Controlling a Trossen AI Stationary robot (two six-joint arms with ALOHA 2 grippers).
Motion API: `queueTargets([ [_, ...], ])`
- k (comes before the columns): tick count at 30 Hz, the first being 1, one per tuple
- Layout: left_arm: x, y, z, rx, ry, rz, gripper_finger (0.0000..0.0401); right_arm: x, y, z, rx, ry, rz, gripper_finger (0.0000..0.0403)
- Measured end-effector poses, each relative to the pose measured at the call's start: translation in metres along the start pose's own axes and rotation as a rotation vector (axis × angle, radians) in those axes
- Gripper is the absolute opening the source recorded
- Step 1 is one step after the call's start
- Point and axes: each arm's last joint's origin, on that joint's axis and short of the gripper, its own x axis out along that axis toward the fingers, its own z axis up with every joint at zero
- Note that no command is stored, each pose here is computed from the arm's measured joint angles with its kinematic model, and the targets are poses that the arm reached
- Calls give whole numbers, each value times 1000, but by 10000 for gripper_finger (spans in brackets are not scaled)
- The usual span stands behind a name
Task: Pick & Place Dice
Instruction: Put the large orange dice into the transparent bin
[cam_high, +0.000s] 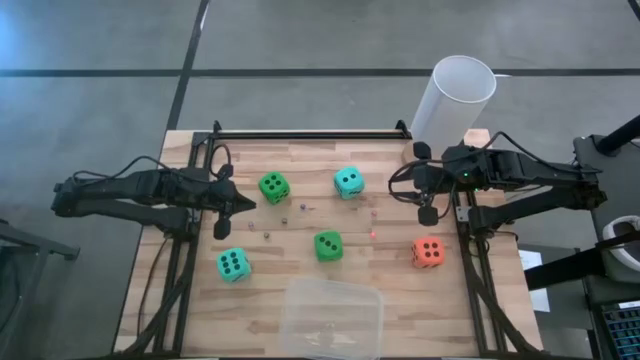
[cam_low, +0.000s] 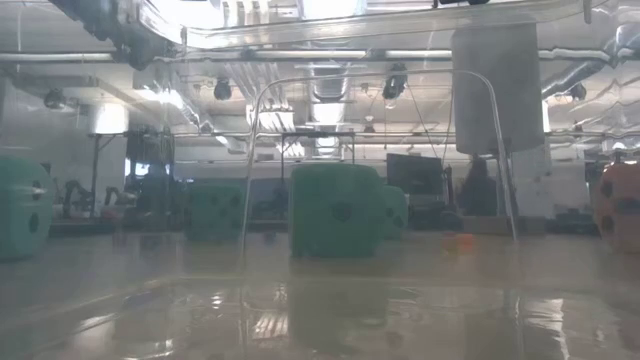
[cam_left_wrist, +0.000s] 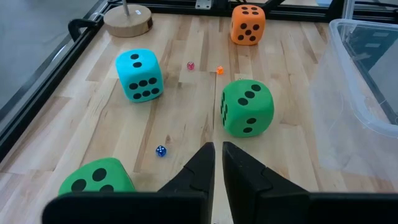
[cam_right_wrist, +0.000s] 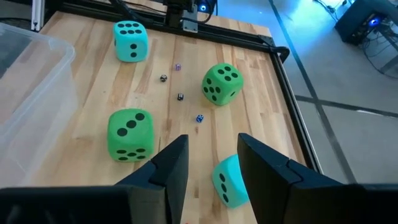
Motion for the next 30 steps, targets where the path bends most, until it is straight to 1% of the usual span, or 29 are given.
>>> queueTargets([
  [9,0,0,0,0,0,0,38,0,0,-1,2,7,2,128],
  [16,0,0,0,0,0,0,38,-2,0,-1,9,7,-5,142],
  [21,0,0,0,0,0,0,38,-2,2,-8,19,78,10,176],
  [26,0,0,0,0,0,0,38,-2,3,-9,65,92,37,228],
  [30,0,0,0,0,0,0,38,2,5,-16,74,173,60,271],
])
